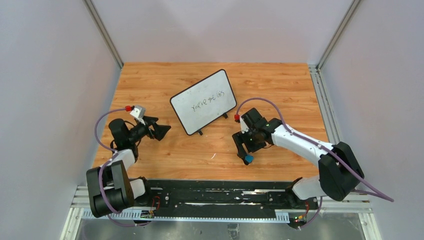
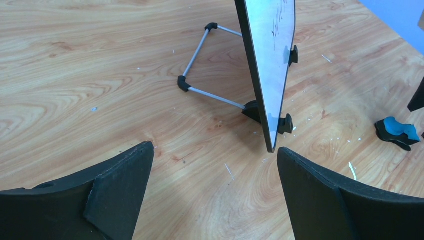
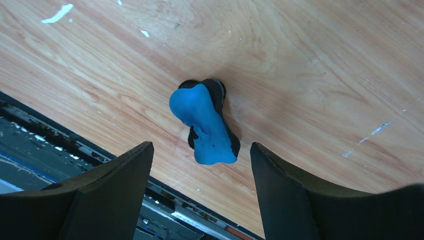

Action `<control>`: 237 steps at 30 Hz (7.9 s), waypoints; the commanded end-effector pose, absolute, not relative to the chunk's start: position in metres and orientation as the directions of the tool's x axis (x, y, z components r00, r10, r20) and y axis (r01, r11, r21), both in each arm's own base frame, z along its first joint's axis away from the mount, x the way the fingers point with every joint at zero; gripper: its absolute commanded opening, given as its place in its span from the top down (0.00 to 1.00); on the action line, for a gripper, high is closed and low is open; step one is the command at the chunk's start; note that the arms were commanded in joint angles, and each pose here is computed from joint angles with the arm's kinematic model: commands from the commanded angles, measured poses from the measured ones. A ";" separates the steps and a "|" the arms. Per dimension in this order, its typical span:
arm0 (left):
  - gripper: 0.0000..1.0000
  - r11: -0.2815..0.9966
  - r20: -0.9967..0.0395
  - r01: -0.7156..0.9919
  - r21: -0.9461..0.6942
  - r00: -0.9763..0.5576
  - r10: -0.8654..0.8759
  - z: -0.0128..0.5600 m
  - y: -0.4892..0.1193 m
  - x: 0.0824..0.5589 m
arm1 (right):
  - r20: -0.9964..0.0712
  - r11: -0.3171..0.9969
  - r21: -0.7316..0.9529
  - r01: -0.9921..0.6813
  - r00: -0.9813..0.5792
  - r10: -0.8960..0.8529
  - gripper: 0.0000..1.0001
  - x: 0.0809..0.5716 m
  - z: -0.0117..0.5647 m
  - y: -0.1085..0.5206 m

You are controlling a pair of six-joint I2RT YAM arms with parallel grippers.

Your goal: Erase the whiteboard

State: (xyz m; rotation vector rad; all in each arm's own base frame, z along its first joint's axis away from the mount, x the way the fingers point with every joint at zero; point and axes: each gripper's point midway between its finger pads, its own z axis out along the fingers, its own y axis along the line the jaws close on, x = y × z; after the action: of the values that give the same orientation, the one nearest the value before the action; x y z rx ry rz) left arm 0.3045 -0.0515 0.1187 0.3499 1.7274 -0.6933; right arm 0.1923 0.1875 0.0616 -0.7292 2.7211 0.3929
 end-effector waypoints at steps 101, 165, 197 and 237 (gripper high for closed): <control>0.24 0.618 -0.936 0.705 -0.348 -0.292 -0.195 0.153 -0.087 0.371 | -0.443 0.879 0.059 -0.473 -0.802 -0.402 0.76 0.221 0.063 0.183; 0.52 0.539 -0.921 0.747 -0.389 -0.321 -0.219 0.182 -0.114 0.368 | -0.427 0.882 0.067 -0.466 -0.813 -0.397 0.77 0.220 0.051 0.184; 0.94 0.540 -0.915 0.739 -0.403 -0.345 -0.210 0.176 -0.114 0.367 | -0.459 0.886 0.057 -0.460 -0.800 -0.386 0.80 0.225 0.060 0.184; 1.00 0.553 -0.898 0.712 -0.433 -0.393 -0.197 0.155 -0.112 0.372 | -0.845 0.911 -0.068 -0.407 -0.462 -0.270 0.99 0.408 0.143 0.248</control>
State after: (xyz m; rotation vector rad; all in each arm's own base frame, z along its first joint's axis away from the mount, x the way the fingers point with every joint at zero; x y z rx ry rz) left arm 0.3675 -0.1123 0.1623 0.3792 1.7117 -1.0924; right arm 0.3775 0.2477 0.1142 -0.5185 2.1731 0.1767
